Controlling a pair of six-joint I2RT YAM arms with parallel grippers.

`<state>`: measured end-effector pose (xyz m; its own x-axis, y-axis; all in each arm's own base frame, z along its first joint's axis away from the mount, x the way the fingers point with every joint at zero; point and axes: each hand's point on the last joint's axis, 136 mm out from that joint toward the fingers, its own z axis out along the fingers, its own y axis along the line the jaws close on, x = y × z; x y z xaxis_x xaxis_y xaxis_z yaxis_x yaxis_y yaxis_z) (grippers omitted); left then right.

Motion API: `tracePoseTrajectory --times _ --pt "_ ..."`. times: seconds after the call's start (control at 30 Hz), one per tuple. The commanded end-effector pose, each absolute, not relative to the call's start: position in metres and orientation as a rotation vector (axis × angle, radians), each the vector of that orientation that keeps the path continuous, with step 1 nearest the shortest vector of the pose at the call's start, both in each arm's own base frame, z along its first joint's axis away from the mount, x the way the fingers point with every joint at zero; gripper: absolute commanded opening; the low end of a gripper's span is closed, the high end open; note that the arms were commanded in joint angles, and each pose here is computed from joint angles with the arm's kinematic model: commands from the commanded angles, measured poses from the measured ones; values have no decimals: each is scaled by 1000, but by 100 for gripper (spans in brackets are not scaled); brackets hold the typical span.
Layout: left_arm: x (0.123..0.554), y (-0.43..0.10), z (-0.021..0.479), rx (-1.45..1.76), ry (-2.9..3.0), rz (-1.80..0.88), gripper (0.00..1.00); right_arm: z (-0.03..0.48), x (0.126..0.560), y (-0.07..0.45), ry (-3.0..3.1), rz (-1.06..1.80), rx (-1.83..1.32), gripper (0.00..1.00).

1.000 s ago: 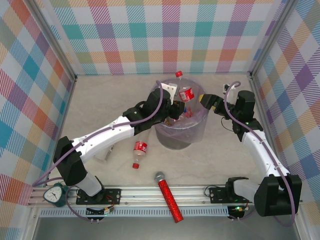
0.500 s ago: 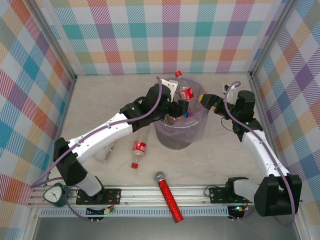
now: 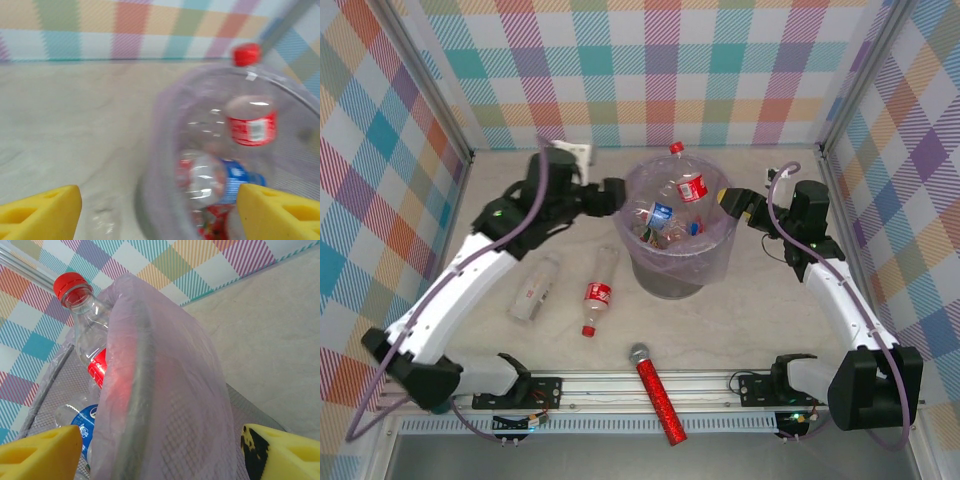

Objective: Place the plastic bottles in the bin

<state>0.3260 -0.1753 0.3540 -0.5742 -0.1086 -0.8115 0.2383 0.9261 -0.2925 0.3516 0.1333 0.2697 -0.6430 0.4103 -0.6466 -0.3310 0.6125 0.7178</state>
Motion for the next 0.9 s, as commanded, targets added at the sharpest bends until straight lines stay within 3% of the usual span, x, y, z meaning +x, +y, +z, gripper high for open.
tracePoseTrajectory --times 0.0,0.17,0.5,0.87 --pt "309 -143 301 -11 2318 -442 80 279 352 139 1956 1119 17 83" --pt "307 -132 242 -76 2459 -449 80 277 353 139 1961 1118 21 83" --pt "336 -181 160 -89 2627 -694 79 272 355 137 1977 1101 26 83" --pt "360 -198 99 -130 2722 -732 82 273 354 136 1980 1079 25 83"
